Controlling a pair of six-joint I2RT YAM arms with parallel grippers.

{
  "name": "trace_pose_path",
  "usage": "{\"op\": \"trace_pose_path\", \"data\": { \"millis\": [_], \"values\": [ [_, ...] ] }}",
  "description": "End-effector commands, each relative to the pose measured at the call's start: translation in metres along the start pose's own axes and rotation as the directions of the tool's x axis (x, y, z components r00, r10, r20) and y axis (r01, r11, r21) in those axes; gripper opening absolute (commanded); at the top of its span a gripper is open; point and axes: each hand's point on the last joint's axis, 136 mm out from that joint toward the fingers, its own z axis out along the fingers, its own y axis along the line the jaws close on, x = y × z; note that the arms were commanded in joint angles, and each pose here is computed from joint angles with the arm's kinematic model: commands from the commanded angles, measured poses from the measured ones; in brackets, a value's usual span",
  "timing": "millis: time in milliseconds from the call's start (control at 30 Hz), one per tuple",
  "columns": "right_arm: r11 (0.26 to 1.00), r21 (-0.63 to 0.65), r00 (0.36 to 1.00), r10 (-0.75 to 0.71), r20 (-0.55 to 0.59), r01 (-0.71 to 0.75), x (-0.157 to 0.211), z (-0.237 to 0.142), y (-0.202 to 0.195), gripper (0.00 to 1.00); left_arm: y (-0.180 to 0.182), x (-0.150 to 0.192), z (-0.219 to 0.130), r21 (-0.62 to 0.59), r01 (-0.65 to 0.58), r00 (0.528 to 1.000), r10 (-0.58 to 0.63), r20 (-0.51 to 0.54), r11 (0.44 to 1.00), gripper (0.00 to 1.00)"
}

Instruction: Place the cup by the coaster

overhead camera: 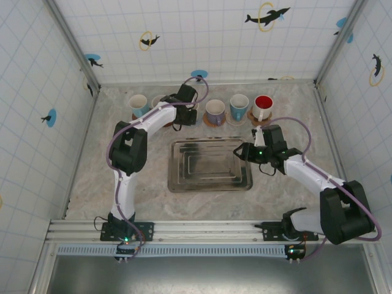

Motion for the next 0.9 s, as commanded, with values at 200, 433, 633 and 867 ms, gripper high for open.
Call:
{"op": "trace_pose_path", "data": {
  "millis": [200,433,633,867],
  "values": [
    [1.0,-0.012,1.0,0.005,0.007,-0.005,0.002,0.001,-0.001,0.59,-0.002,-0.008,-0.003,0.024,-0.006,1.0,0.005,0.007,1.0,0.27],
    [1.0,-0.014,1.0,0.005,0.006,-0.005,0.001,0.002,-0.001,0.59,-0.004,-0.009,-0.008,0.034,-0.006,1.0,0.005,0.007,0.999,0.32],
    [1.0,-0.014,1.0,0.005,0.005,-0.005,0.0,0.002,-0.001,0.59,-0.003,-0.009,-0.016,0.032,-0.006,1.0,0.006,0.011,0.999,0.34],
    [1.0,-0.012,1.0,0.007,0.003,-0.007,0.0,0.003,-0.001,0.59,-0.005,-0.012,-0.029,0.045,-0.007,0.999,0.006,0.033,0.999,0.35]
  ]
}}
